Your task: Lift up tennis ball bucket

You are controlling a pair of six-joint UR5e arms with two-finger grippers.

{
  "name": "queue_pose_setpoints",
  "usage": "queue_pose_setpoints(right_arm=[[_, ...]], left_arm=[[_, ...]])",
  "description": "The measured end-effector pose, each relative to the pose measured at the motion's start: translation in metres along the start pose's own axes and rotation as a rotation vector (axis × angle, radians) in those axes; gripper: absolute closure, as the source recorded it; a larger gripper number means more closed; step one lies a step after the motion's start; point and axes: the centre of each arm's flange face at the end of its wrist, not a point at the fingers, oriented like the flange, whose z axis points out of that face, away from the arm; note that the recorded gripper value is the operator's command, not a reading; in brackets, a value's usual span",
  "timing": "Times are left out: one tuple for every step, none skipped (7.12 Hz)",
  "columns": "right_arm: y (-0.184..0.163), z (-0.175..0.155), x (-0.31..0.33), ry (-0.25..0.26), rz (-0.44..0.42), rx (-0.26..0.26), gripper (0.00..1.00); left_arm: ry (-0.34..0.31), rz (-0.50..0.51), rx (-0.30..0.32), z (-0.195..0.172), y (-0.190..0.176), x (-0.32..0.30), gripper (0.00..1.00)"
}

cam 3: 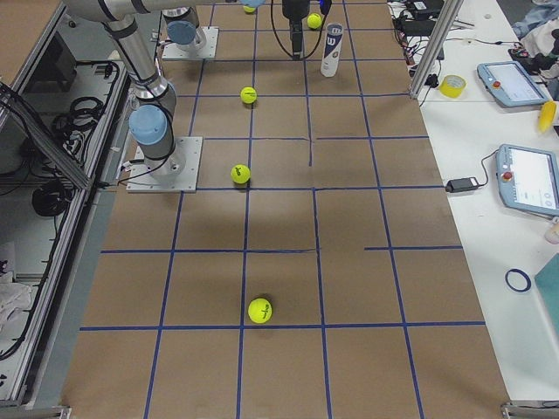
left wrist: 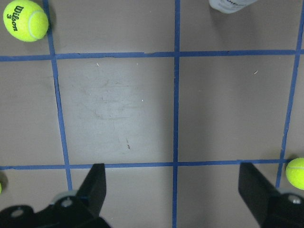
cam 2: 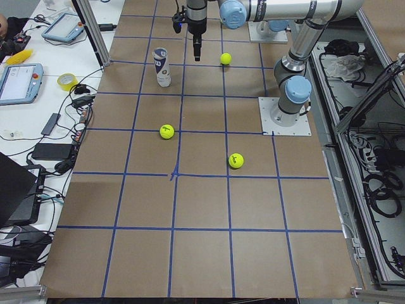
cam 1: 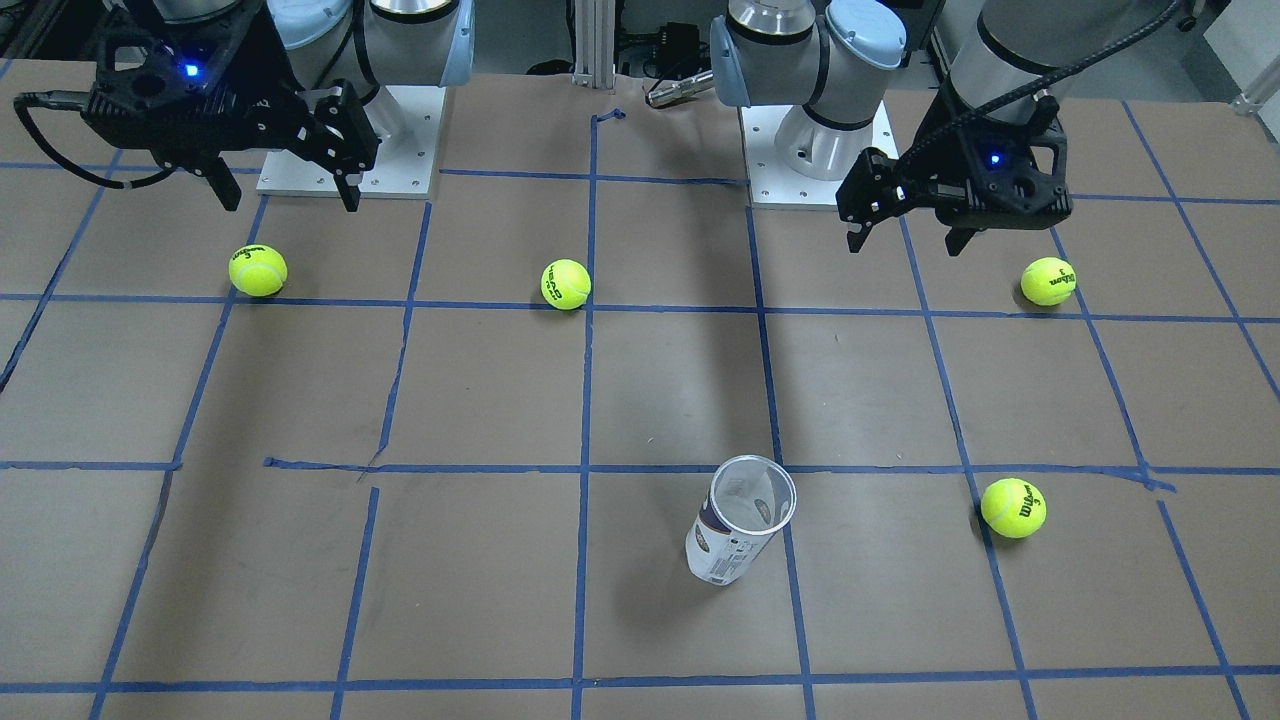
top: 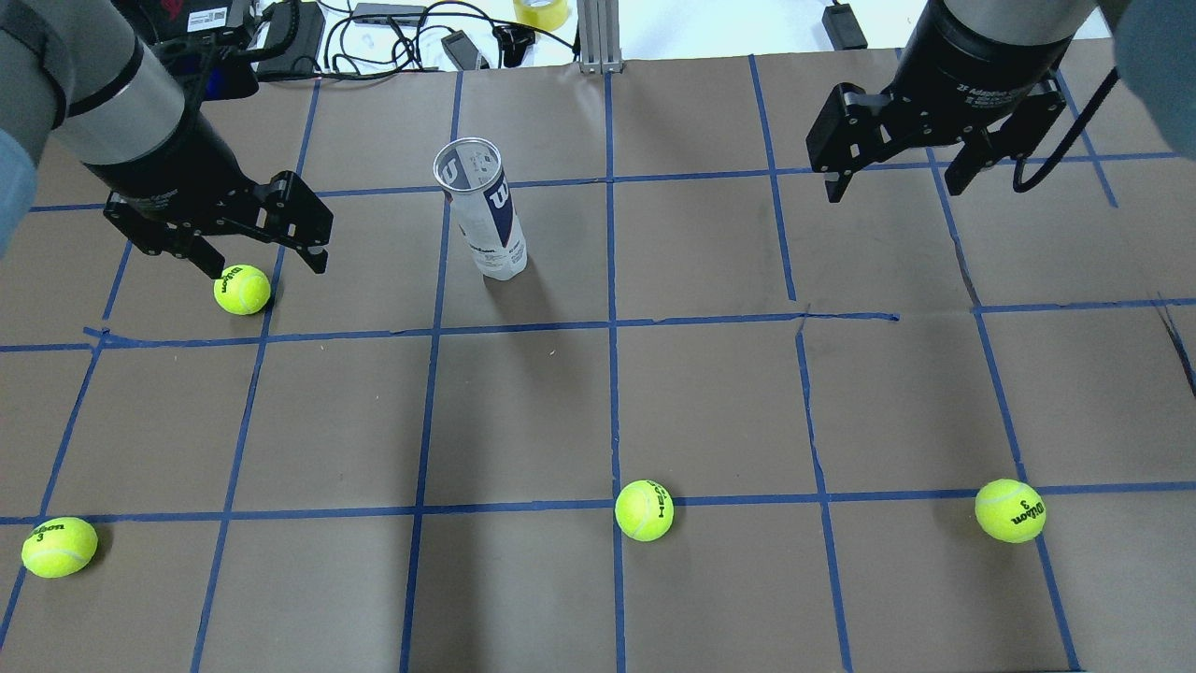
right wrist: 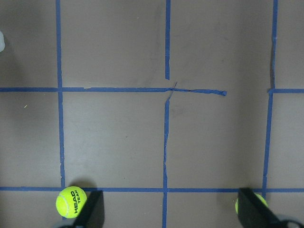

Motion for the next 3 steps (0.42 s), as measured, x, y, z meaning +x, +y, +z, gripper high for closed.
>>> queue_pose_setpoints(right_arm=[[0.0000,0.0000,0.0001,0.000,0.000,0.000,0.00],[0.0000,0.0001,0.0002,0.000,0.000,-0.001,0.00],[0.0001,0.0003,0.0002,0.000,0.000,-0.002,0.00]], left_arm=[[-0.003,0.002,-0.002,-0.0022,0.0033,-0.0008,0.00],[-0.005,0.006,-0.009,-0.0029,0.0054,-0.0018,0.00],[-0.005,0.007,-0.014,-0.0040,0.0070,-0.0021,0.00]])
